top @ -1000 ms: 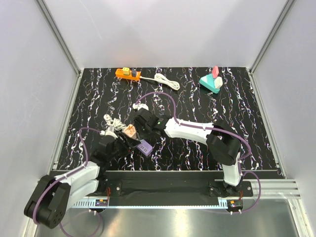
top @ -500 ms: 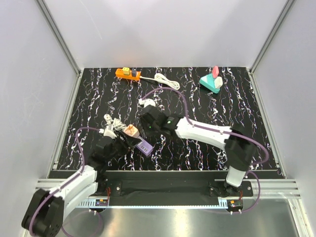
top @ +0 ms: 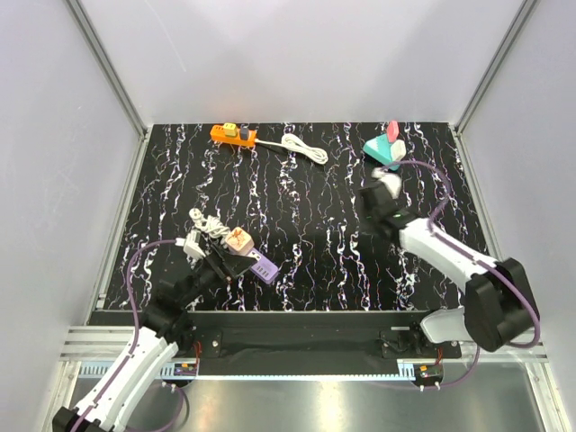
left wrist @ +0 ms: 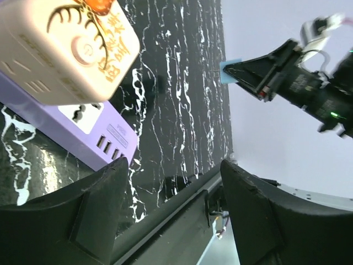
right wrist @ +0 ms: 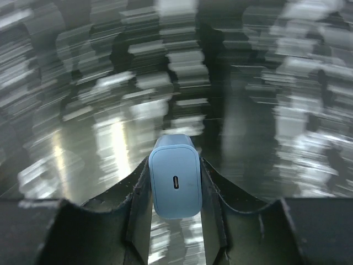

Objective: Pull the plug off the socket

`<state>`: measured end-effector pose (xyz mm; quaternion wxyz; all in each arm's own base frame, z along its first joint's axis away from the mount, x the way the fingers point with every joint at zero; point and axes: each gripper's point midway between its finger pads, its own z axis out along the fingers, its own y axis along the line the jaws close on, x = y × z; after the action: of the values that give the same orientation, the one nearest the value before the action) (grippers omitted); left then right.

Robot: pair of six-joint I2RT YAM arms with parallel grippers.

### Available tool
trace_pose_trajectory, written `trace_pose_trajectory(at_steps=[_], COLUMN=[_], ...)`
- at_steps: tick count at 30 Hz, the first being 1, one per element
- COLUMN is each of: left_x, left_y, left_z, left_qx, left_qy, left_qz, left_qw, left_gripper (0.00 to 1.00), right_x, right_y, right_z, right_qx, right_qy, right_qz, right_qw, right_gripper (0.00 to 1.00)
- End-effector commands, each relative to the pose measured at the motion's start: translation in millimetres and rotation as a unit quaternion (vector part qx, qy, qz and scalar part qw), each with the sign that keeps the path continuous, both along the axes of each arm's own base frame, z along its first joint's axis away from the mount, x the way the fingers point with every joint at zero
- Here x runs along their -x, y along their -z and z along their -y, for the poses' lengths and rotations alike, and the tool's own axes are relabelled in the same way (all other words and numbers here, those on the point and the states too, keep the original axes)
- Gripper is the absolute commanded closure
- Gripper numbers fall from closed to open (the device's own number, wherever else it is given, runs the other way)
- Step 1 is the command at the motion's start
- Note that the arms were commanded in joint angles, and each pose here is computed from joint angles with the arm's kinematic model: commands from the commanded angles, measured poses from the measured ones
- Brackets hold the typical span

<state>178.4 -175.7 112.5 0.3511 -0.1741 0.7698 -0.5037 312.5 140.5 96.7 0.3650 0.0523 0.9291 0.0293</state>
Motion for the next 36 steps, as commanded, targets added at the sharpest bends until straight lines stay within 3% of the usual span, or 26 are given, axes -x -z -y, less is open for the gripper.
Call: trace_pose_trajectory(at_steps=[1, 5, 9, 19, 23, 24, 26, 28, 30, 31, 33, 36], left_x=[13.5, 15.1, 16.3, 15.3, 14.8, 14.4, 14.4, 14.0, 13.8, 14.2, 12.4, 8.7], left_y=[8.4, 8.6, 10.1, -16.1, -18.7, -19.7, -19.7, -21.7, -25.2, -23.5, -29.4, -38.7], left_z=[6.2, 7.6, 8.4, 7.9, 7.8, 7.7, 7.5, 7.1, 6.5, 5.8, 3.7, -4.2], left_qx=[0.012, 0.007, 0.009, 0.022, 0.016, 0.015, 0.015, 0.014, 0.012, 0.007, -0.001, -0.035], left_qy=[0.030, 0.037, 0.040, 0.036, 0.037, 0.037, 0.036, 0.035, 0.034, 0.034, 0.029, 0.014], left_qz=[-0.023, -0.031, -0.037, -0.016, -0.015, -0.013, -0.014, -0.011, -0.005, -0.009, 0.001, 0.015], left_qw=[0.999, 0.999, 0.998, 0.999, 0.999, 0.999, 0.999, 0.999, 0.999, 0.999, 1.000, 0.999], left_gripper=[0.27, 0.27, 0.27, 0.27, 0.27, 0.27, 0.27, 0.27, 0.27, 0.27, 0.27, 0.27], right_x=[-11.0, 1.4, 9.2, 3.6, 2.0, 2.2, -0.6, -0.2, -0.4, 0.3, 0.9, 0.8], right_y=[-10.0, 0.8, 12.4, 39.4, 37.0, 36.2, 30.1, 26.7, 20.4, 19.4, 13.4, 2.7], right_z=[85.2, 171.3, 201.4, 182.4, 179.9, 177.7, 174.6, 172.3, 170.9, 166.9, 160.4, 134.2], right_qx=[0.030, 0.035, 0.013, -0.038, -0.041, -0.043, -0.048, -0.046, -0.042, -0.050, -0.060, -0.079], right_qy=[0.123, 0.270, 0.340, 0.340, 0.329, 0.320, 0.303, 0.284, 0.264, 0.254, 0.237, 0.186], right_qz=[0.030, 0.011, -0.002, -0.048, -0.048, -0.049, -0.040, -0.039, -0.031, -0.032, -0.023, -0.013], right_qw=[0.991, 0.962, 0.940, 0.939, 0.942, 0.945, 0.951, 0.957, 0.963, 0.965, 0.969, 0.979], right_gripper=[0.95, 0.92, 0.92, 0.87, 0.63, 0.46, 0.36, 0.18, 0.14, 0.07, 0.01, 0.00])
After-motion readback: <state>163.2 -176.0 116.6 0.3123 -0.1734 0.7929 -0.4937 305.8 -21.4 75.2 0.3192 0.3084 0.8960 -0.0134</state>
